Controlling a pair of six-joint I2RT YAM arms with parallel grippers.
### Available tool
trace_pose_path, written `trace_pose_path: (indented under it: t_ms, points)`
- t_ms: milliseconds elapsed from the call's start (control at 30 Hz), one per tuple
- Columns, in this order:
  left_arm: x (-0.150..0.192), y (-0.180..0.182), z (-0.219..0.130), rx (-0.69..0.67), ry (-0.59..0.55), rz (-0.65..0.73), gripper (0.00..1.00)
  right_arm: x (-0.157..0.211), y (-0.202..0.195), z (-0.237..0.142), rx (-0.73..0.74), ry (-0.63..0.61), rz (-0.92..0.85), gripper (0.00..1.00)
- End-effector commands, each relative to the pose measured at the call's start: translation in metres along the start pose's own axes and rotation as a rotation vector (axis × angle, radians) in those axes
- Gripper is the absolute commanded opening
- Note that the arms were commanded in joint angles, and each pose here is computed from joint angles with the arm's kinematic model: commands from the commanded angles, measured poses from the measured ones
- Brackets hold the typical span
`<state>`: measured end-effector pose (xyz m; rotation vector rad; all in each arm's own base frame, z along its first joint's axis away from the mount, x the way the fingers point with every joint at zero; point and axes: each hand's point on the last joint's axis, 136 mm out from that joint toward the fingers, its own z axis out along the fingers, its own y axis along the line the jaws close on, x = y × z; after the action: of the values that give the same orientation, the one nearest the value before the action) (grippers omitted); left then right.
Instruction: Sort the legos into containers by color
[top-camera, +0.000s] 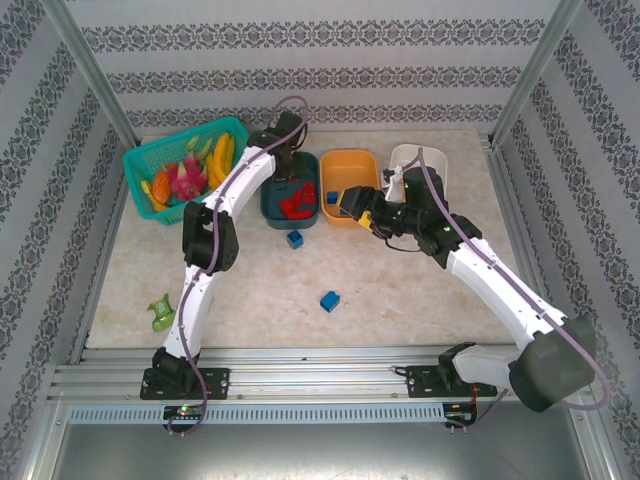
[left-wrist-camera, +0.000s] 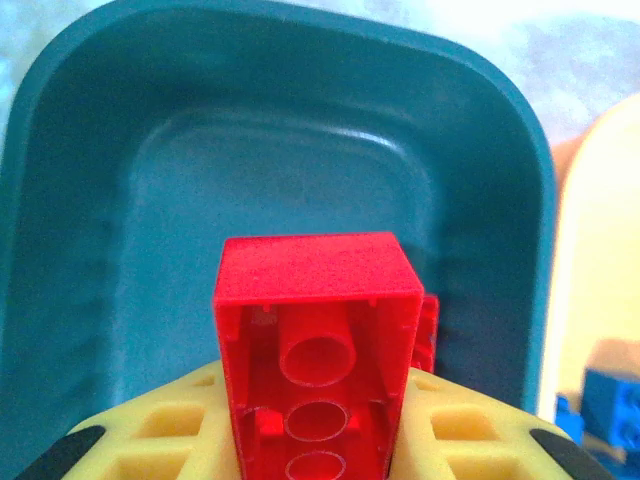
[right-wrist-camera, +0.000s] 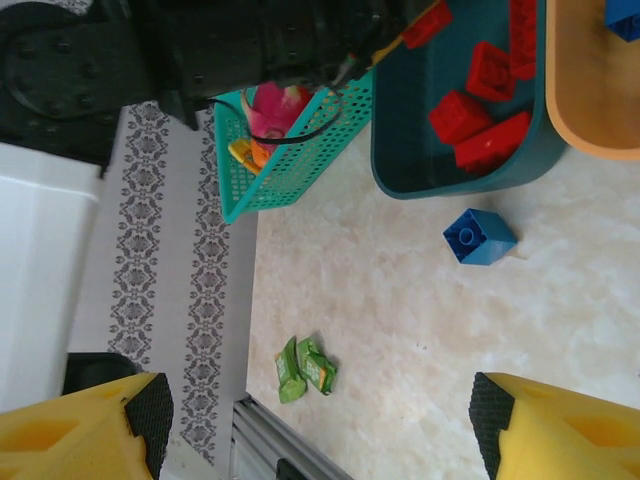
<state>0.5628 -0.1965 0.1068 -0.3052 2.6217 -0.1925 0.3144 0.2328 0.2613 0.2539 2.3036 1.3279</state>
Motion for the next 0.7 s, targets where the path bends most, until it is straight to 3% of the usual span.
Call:
trace_pose_path:
  t_ms: [0, 200, 367, 567, 667]
  points:
    - [-0.026, 0.002, 0.013, 0.008, -0.085, 0.013, 0.29, -0.014, 0.017, 0.002, -0.029, -0.038, -0.035, 0.80]
    - [-0.012, 0.011, 0.042, 0.011, -0.015, -0.045, 0.31, -0.010, 0.001, 0.011, 0.012, -0.021, -0.005, 0.80]
    - [0.001, 0.014, 0.050, 0.006, 0.037, -0.057, 0.43, -0.008, -0.008, 0.017, 0.036, -0.009, 0.007, 0.80]
    - [-0.011, 0.006, 0.025, 0.045, 0.013, -0.076, 0.56, -0.006, -0.015, 0.016, 0.110, 0.004, -0.041, 0.79]
    - [-0.020, 0.000, 0.003, 0.080, -0.006, -0.095, 0.58, -0.001, -0.025, 0.012, 0.185, 0.010, -0.088, 0.79]
